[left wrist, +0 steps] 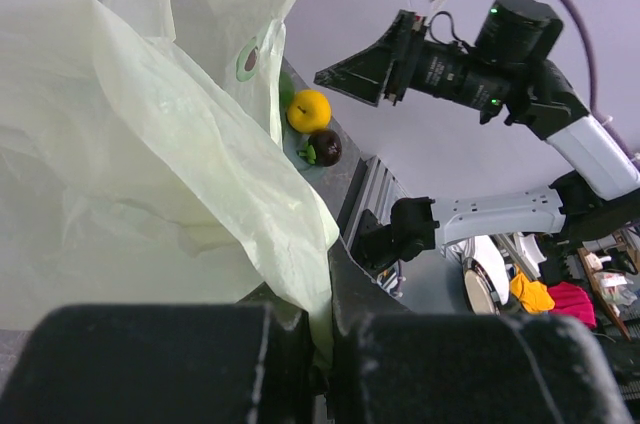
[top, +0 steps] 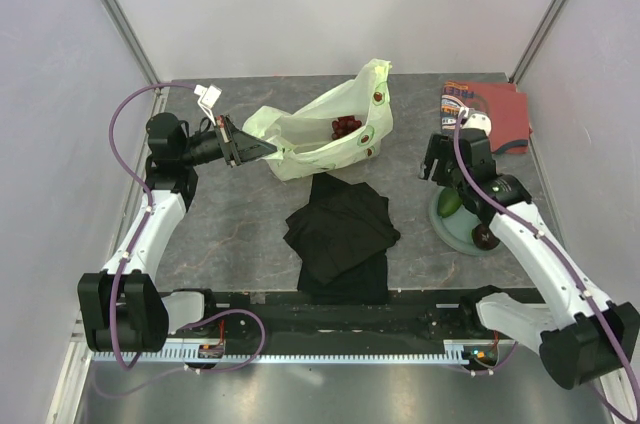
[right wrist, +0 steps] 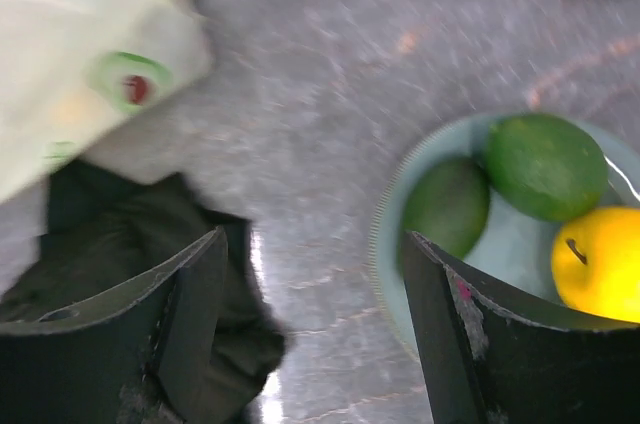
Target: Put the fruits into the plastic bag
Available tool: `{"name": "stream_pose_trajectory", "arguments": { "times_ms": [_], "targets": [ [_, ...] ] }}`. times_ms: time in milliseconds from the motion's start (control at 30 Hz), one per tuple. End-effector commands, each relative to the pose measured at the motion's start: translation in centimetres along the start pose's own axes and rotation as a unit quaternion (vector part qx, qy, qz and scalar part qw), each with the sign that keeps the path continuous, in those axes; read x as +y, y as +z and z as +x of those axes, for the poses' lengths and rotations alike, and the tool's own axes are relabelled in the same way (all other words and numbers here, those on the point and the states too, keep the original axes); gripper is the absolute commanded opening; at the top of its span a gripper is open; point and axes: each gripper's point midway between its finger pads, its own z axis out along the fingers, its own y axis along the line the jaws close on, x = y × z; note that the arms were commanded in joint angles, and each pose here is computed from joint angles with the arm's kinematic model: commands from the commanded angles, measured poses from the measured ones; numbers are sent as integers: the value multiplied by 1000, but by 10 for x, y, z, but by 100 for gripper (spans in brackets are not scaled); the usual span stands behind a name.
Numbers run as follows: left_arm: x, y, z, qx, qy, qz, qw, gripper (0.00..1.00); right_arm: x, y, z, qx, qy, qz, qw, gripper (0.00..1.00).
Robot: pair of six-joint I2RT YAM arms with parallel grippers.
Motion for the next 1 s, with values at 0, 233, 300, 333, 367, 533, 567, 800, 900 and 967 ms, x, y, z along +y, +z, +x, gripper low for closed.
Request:
{"name": "stream_pose_trajectory", "arguments": {
  "times_ms": [0,233,300,333,367,533,567,800,900,967],
  "targets": [
    [-9,-1,-9,-9,45,4,999,2,-27,25,24,32,21,42,998,78],
    [-8,-1,-8,-8,42,4,999,1,-67,51,58,76,61,105,990,80],
    [-8,-1,-8,-7,42,4,999,2,-76,57,65,86,74,121,986,81],
    [-8,-1,-9,-7,42,4,999,2,-80,58,71,92,77,126,985,81],
    [-9,-1,-8,-7,43,5,999,1,-84,62,74,95,81,131,983,82],
    [-7,-1,-8,-7,42,3,999,2,-93,73,87,102,100,144,979,82],
    [-7,-1,-8,-7,41,3,999,2,-94,76,89,102,103,146,979,82],
    [-8,-1,-9,-7,42,3,999,2,-101,87,101,110,121,149,975,81],
    [-7,-1,-9,-7,42,2,999,2,-101,91,105,113,124,149,975,79],
    [-7,-1,-8,-7,41,2,999,2,-103,93,107,114,125,150,974,77]
  ]
}}
